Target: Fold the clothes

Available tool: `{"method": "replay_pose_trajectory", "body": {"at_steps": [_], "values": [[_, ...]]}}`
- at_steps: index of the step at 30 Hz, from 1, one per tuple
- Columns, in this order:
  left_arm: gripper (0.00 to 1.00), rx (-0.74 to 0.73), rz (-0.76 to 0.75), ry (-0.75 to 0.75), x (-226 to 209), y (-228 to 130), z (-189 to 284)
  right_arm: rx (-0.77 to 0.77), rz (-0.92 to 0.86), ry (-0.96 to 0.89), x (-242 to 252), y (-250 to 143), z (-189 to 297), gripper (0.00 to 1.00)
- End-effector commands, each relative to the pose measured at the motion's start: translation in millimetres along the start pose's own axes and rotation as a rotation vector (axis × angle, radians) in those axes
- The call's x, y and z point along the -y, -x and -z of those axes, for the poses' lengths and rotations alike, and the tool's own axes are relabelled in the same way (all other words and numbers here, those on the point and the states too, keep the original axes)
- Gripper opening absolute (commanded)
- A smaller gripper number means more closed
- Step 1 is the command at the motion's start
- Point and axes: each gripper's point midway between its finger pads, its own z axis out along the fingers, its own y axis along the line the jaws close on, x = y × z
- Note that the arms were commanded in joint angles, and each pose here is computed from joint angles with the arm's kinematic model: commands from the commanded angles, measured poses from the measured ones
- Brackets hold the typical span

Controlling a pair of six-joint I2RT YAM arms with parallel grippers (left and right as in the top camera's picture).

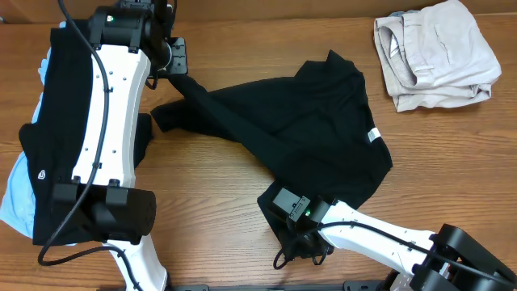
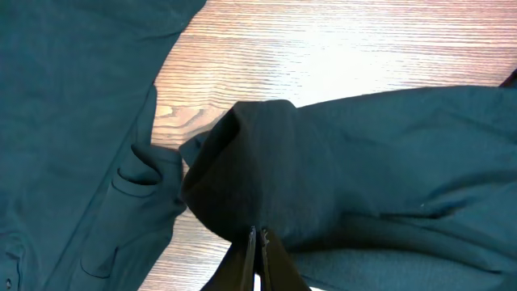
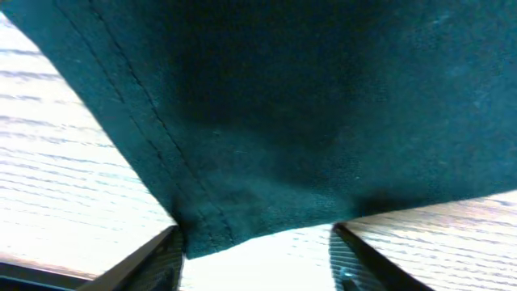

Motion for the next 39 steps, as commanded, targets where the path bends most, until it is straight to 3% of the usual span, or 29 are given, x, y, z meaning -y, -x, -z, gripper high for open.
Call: {"method": "replay_pose_trajectory", "body": {"at_steps": [1, 4, 15, 21, 31, 39], "values": [[0.04, 0.024, 0.017, -0.007, -1, 6, 5, -0.014, -0.039, -0.011, 6, -4, -10, 0.53], [0.04, 0.022, 0.017, -0.006, -1, 6, 5, 0.007, -0.083, -0.026, 9, 0, -10, 0.43], [0.04, 0.022, 0.017, -0.006, -1, 6, 5, 0.025, -0.16, -0.039, 17, 7, -8, 0.24], [0.04, 0.022, 0.017, -0.006, -1, 6, 5, 0.034, -0.198, -0.043, 24, 16, -1, 0.04], [0.04, 0.023, 0.005, -0.004, -2, 6, 5, 0.216, -0.23, 0.013, 41, 73, 67, 0.04], [0.04, 0.144, -0.005, -0.023, -3, 19, 52, 0.553, -0.296, 0.006, 83, 123, 210, 0.04]]}}
